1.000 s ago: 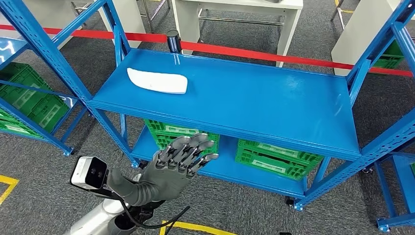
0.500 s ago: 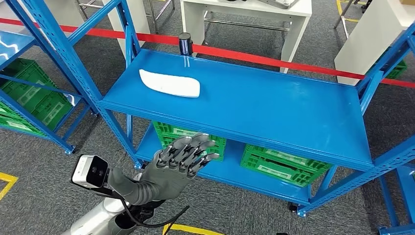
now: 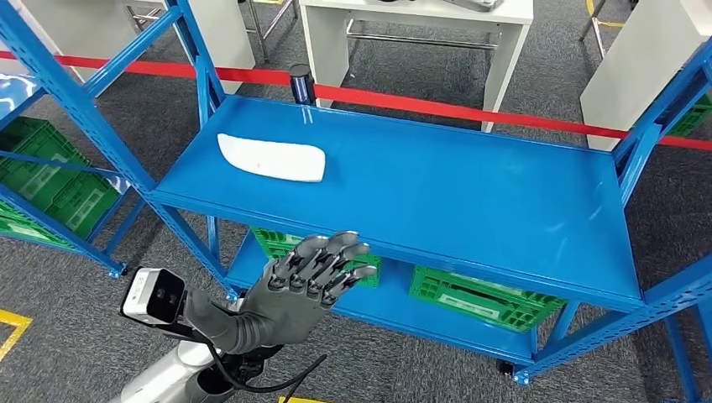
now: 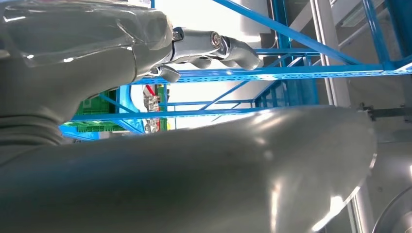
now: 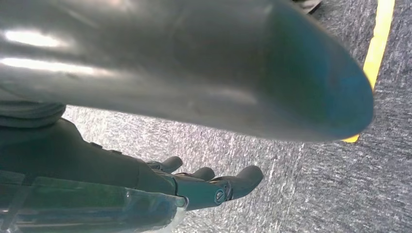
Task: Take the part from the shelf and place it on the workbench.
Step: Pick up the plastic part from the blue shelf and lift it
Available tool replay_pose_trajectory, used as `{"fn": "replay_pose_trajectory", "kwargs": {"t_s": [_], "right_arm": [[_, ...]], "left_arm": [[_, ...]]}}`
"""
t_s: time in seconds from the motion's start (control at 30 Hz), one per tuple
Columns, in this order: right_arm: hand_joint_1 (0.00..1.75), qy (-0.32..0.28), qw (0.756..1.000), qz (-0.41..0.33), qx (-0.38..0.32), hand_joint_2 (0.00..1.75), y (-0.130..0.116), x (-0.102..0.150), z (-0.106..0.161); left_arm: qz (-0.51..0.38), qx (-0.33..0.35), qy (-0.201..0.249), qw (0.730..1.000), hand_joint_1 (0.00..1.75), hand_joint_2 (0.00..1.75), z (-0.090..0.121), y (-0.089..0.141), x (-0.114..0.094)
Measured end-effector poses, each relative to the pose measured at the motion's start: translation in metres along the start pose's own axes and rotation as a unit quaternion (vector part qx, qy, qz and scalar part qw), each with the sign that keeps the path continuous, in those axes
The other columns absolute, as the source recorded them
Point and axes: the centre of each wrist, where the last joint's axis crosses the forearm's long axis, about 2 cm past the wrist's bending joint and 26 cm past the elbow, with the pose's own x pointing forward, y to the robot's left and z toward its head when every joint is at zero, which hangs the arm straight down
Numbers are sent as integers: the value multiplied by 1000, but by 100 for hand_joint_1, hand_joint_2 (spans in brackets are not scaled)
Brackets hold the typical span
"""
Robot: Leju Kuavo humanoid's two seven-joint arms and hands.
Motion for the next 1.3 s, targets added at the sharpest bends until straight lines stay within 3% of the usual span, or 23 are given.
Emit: {"fn": "replay_pose_trajectory", "kwargs": {"t_s": [1.3], "right_arm": [[0, 2, 1000, -10, 11, 0, -3, -3, 0]], "left_arm": [[2, -9, 6, 1000, 0, 0, -6, 0, 2]]}}
